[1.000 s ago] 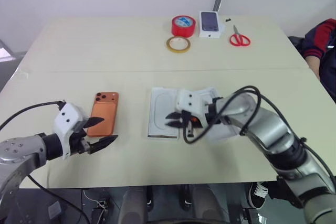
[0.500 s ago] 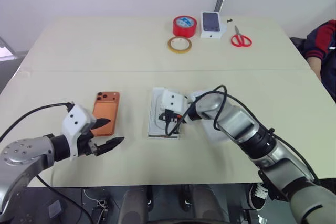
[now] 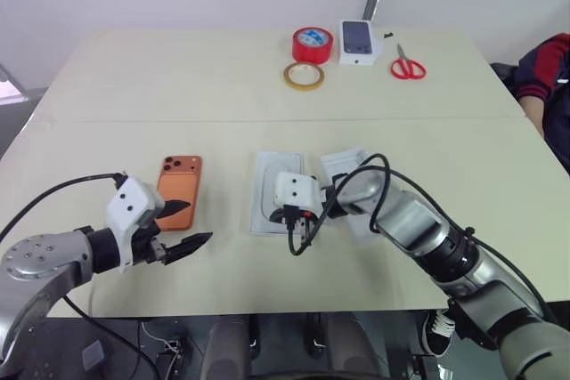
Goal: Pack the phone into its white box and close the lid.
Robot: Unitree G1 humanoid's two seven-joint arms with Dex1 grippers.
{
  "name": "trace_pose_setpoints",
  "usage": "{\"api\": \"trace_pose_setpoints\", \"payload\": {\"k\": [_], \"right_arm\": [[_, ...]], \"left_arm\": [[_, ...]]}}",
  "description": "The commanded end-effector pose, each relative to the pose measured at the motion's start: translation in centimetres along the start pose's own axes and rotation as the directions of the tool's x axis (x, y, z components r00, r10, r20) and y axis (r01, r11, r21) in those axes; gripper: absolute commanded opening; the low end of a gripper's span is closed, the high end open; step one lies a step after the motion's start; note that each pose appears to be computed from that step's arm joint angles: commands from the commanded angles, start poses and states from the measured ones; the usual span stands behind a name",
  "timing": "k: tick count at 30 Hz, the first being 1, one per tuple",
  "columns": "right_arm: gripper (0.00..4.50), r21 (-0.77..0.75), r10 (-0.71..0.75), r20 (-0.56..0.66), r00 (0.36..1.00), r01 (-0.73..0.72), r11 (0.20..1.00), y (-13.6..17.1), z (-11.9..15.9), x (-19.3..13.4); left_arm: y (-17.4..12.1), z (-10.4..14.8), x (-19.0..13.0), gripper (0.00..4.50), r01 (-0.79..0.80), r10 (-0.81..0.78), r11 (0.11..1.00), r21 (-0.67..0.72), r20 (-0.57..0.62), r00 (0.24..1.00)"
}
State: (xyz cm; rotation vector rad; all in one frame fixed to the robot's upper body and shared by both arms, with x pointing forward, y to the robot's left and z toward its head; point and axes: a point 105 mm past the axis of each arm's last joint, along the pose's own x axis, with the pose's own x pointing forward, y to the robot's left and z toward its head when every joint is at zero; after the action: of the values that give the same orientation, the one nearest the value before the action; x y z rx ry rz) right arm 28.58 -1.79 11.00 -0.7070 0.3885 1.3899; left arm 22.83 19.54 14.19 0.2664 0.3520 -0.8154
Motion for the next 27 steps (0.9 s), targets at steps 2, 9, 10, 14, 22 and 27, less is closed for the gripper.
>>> {"api": "trace_pose_setpoints", "payload": {"k": [2, 9, 10, 14, 22, 27], "right_arm": [[0.05, -0.029, 0.008, 0.024, 1.000, -0.007, 1.000, 0.4, 0.7, -0.4], [0.05, -0.029, -0.135, 0.108, 0.985, 0.139, 0.990, -2.4, 2.8, -1.0], [0.05, -0.026, -0.164, 0.123, 0.979, 0.168, 0.985, -3.0, 3.3, -1.1], [0.05, -0.024, -0.245, 0.176, 0.953, 0.253, 0.967, -4.9, 5.8, -1.0], [0.02, -0.050, -0.302, 0.145, 0.942, 0.312, 0.949, -6.2, 8.3, 3.9], [0.02, -0.100, -0.281, 0.112, 0.953, 0.292, 0.951, -6.0, 9.0, 6.4]], "left_arm": [[-0.1, 0.7, -0.1, 4.01, 0.004, -0.004, 1.000, 0.020, 0.019, 1.000], [1.2, 0.6, -0.6, 4.01, -0.081, 0.081, 0.997, -0.015, 0.028, 0.996], [1.8, 0.5, -0.8, 4.01, -0.114, 0.115, 0.993, -0.036, 0.026, 0.993], [5.4, -0.3, -1.6, 4.01, -0.301, 0.306, 0.935, -0.189, -0.001, 0.952], [10.1, -2.6, -2.0, 4.26, -0.524, 0.499, 0.746, -0.410, -0.177, 0.848], [10.6, -4.6, -1.3, 4.26, -0.542, 0.454, 0.677, -0.498, -0.298, 0.840]]}}
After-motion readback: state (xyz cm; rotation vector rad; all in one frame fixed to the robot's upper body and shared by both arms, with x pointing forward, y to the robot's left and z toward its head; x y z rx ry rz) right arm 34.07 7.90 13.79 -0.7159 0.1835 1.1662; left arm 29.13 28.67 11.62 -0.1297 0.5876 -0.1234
